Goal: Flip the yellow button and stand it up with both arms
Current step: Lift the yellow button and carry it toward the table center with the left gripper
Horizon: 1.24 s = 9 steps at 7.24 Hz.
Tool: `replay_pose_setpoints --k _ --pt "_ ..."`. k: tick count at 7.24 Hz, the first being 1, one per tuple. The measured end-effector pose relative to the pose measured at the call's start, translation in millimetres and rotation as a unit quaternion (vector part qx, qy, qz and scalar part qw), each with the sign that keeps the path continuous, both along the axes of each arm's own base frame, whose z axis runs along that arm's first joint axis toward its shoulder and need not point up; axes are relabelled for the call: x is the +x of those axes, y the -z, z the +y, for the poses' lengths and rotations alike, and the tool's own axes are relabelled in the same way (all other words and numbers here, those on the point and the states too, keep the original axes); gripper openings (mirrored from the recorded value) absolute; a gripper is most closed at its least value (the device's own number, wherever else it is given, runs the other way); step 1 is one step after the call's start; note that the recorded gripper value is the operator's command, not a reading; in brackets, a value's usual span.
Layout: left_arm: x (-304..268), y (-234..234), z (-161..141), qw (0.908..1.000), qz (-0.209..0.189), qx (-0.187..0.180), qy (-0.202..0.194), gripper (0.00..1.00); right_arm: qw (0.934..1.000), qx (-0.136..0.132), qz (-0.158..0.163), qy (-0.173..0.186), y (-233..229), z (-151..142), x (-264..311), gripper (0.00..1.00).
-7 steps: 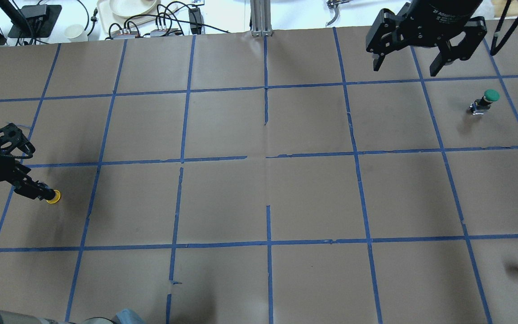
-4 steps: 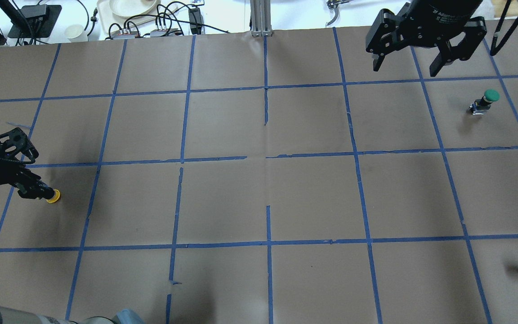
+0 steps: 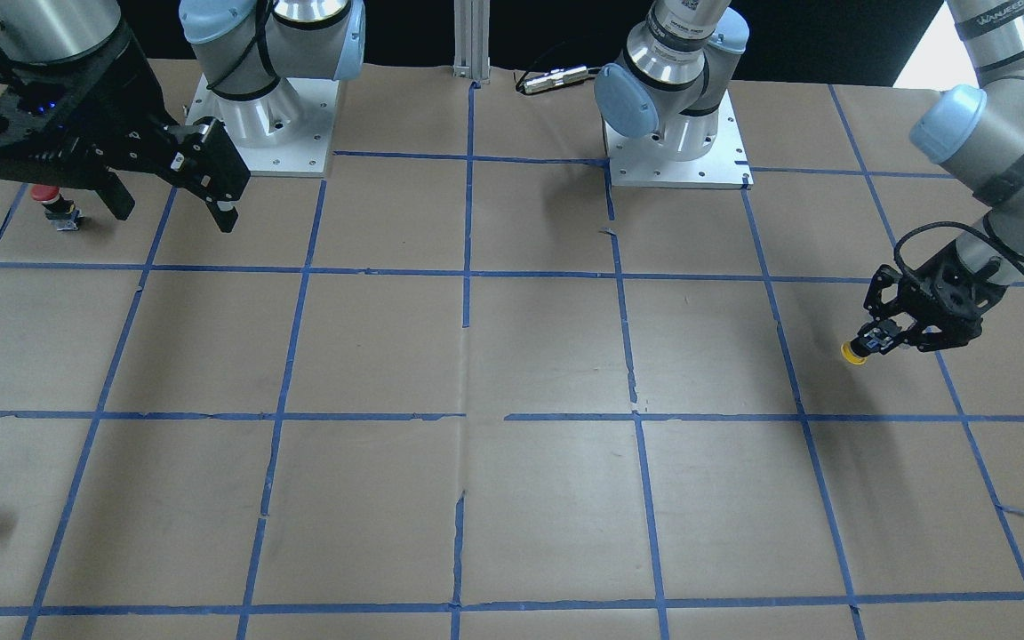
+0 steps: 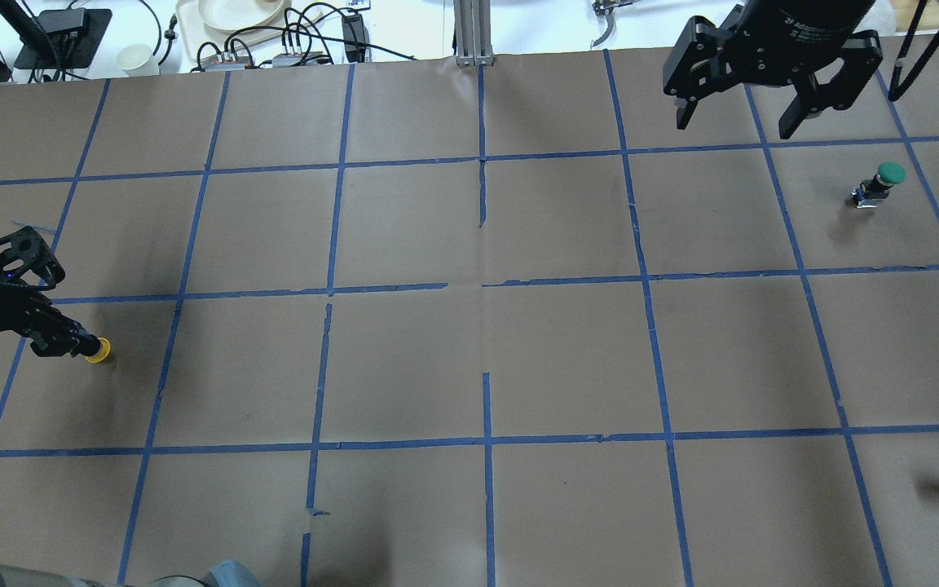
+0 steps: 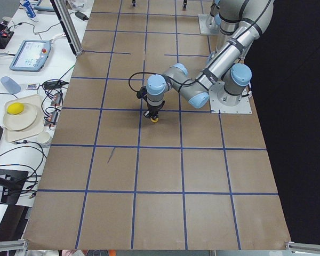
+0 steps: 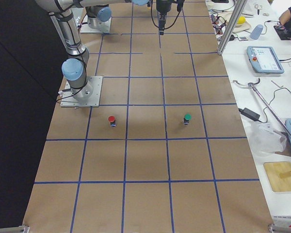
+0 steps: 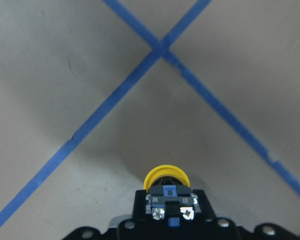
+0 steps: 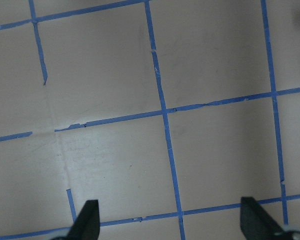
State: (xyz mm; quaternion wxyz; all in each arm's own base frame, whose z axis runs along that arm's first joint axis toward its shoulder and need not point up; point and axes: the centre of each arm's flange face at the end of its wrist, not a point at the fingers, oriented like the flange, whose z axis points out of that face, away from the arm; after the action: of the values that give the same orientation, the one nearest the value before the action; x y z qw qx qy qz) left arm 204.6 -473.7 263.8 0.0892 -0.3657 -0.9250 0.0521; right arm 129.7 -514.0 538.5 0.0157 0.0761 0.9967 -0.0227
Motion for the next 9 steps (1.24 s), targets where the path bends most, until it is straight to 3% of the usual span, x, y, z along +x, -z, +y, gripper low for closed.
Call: replay_pose_setpoints --k 2,4,6,8,9 --pt "-33 -39 -15 0.9939 0.099 0.018 -0.045 0.05 1.0 0.001 0.0 0.0 0 0 0 1.0" --pt "-98 -83 -25 0.9743 0.194 0.044 -0.105 0.05 1.0 0.001 0.0 0.0 1 -1 0 1.0" --pt "-177 -105 -22 0.9401 0.303 0.064 -0.143 0.06 1.0 0.001 0.0 0.0 1 -1 0 1.0" --pt "-232 -100 -18 0.8892 0.413 0.086 -0.177 0.05 1.0 0.001 -0.003 0.001 1 -2 -1 1.0" --pt "-260 -101 -15 0.8665 0.455 0.096 -0.182 0.05 0.9998 0.001 -0.019 0.005 2 -5 -3 1.0"
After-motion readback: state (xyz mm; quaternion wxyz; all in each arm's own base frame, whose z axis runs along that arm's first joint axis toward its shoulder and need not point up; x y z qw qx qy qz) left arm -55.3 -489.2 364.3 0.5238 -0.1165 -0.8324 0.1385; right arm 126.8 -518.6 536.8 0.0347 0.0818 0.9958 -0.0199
